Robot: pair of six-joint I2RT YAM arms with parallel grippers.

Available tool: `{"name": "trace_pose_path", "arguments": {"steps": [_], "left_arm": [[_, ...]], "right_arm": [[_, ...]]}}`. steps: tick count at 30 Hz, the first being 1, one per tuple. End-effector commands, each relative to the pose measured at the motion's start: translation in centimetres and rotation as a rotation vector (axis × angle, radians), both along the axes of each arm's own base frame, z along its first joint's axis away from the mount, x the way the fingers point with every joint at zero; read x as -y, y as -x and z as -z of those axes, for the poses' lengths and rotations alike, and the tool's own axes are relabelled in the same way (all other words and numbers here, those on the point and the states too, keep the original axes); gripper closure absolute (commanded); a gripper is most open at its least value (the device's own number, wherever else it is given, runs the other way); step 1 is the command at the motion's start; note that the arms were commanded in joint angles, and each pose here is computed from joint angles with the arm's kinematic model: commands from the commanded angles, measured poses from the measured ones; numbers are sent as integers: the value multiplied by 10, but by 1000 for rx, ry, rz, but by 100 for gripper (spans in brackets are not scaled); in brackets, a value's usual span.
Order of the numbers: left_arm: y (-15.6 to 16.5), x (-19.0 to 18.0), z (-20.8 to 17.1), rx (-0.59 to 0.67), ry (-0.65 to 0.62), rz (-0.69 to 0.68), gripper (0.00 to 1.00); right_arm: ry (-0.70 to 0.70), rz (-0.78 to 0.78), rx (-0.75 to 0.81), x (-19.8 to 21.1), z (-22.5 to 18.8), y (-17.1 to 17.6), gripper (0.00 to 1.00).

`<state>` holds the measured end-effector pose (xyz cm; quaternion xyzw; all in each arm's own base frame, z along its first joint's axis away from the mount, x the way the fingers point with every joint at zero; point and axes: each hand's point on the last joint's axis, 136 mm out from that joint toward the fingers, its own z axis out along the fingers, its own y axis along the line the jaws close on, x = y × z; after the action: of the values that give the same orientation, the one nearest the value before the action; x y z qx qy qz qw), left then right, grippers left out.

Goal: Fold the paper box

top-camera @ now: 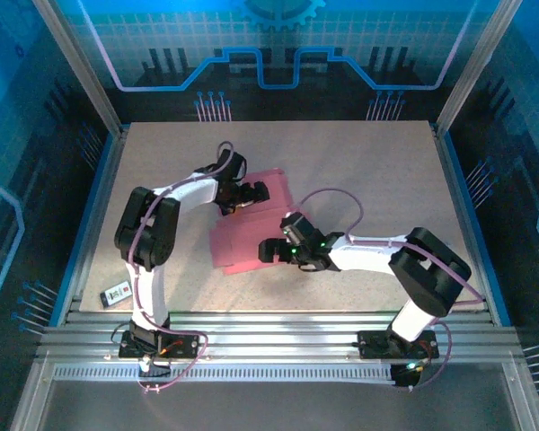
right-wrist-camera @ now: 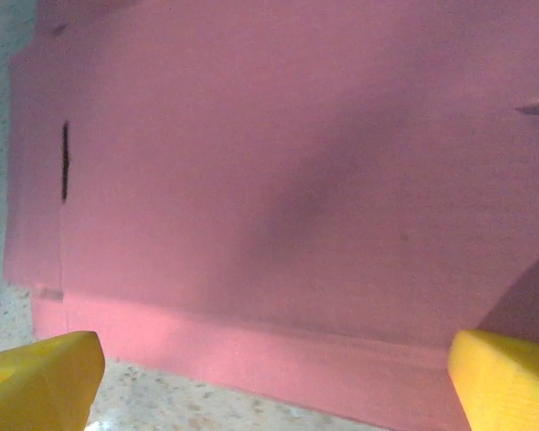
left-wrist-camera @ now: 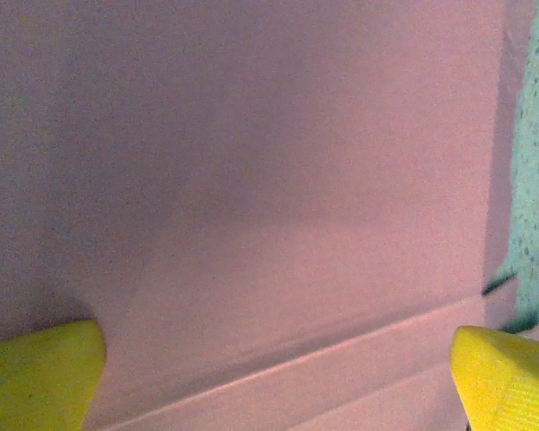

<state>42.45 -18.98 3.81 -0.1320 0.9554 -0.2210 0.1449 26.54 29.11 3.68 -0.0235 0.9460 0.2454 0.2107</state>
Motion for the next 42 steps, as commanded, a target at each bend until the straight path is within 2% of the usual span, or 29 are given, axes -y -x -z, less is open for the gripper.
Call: {"name": "trace_pose_path", "arguments": {"steps": [1, 6, 10, 14, 17, 21, 25, 35, 39, 42], "left_arm": [[29, 3, 0, -78, 100, -70, 1], [53, 11, -4, -91, 210, -108, 0], [74, 25, -3, -119, 262, -75, 1], [85, 21, -12, -97, 236, -57, 1], [85, 9, -25, -62, 159, -24, 1], [72, -5, -49, 9, 127, -7, 1], [53, -10, -63, 68, 92, 43, 1], [6, -18, -34, 37, -15, 89, 1], [2, -22, -12, 3, -53, 88, 1], [8, -20, -2, -26, -35, 80, 1]], "right_arm": [[66, 75, -12, 33, 11, -6, 0], [91, 122, -6, 61, 10, -24, 0], [102, 134, 3, 75, 7, -42, 0], [101, 127, 33, 82, -5, -53, 0], [17, 4, 111, 62, -26, -44, 0], [13, -113, 201, 46, -45, -14, 0], [-34, -163, 203, 34, -51, 11, 0], [-87, -247, 109, -13, -39, 56, 0], [-52, -226, 64, -15, -25, 59, 0], [-21, -206, 28, -11, -11, 58, 0]]}}
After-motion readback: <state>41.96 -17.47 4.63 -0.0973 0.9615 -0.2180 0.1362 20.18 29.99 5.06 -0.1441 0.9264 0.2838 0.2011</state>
